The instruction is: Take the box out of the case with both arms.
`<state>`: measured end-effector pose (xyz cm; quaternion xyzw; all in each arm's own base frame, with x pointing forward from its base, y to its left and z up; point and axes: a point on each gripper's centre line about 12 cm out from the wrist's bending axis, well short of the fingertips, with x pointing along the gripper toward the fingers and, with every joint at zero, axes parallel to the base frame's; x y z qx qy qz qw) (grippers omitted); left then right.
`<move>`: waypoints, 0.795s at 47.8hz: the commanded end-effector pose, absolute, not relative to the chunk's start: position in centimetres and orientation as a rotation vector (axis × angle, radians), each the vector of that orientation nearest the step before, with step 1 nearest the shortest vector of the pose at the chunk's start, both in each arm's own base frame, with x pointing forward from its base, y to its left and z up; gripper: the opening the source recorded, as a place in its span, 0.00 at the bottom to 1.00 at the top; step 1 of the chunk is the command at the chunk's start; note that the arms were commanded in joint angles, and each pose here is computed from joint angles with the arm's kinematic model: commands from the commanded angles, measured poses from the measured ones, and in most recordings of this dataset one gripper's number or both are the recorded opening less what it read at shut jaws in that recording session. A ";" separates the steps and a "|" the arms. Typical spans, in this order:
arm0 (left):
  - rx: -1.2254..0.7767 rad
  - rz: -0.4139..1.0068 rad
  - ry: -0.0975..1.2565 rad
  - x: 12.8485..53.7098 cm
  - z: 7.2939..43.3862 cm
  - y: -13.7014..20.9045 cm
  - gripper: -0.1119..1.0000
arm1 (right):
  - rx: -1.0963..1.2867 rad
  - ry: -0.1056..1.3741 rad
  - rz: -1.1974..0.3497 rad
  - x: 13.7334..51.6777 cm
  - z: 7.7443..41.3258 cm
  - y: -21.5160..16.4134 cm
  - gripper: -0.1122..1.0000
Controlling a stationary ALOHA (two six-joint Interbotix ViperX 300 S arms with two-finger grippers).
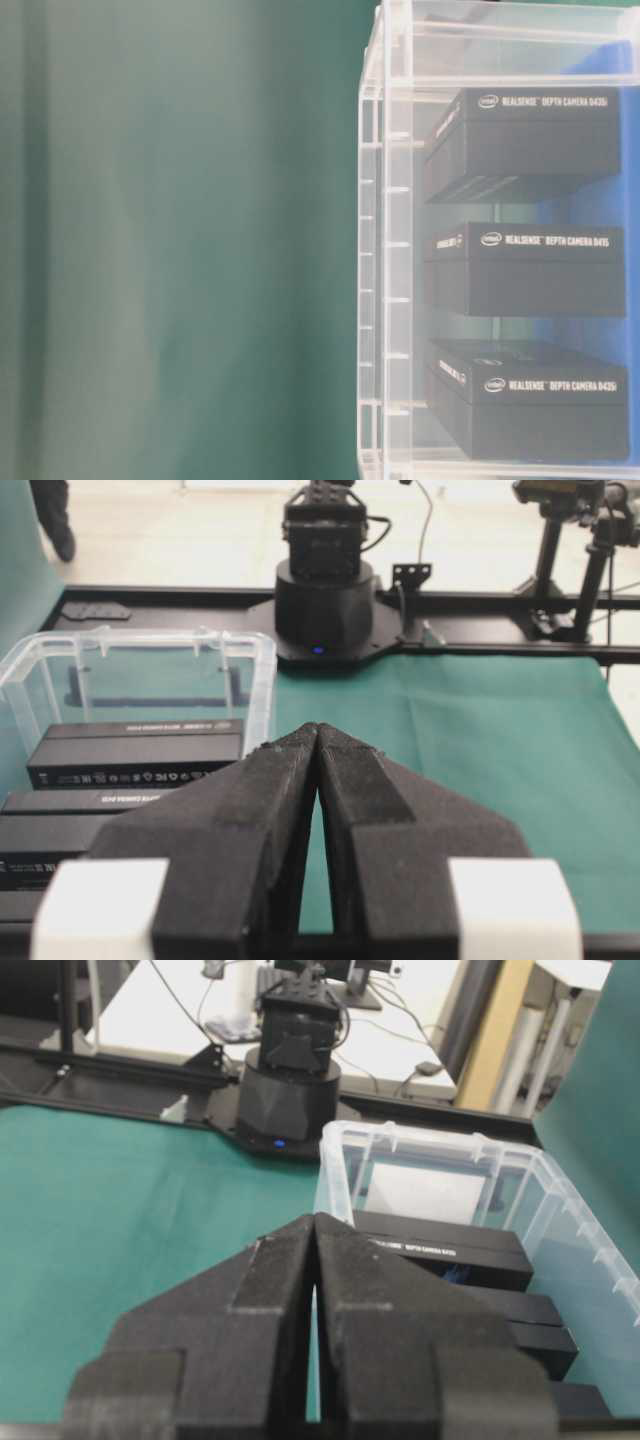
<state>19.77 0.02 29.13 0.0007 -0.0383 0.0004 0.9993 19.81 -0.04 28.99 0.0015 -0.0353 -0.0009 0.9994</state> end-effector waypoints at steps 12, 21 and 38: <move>0.010 -0.004 -0.090 20.0 30.7 -0.1 0.10 | 0.021 -0.023 -0.003 20.6 30.6 -0.1 0.10; 0.003 -0.002 -0.106 19.9 32.6 0.0 0.10 | 0.021 -0.046 -0.003 20.8 33.6 -0.1 0.10; 0.006 0.005 -0.022 19.6 42.4 0.1 0.10 | 0.021 -0.006 -0.003 20.6 42.6 -0.1 0.10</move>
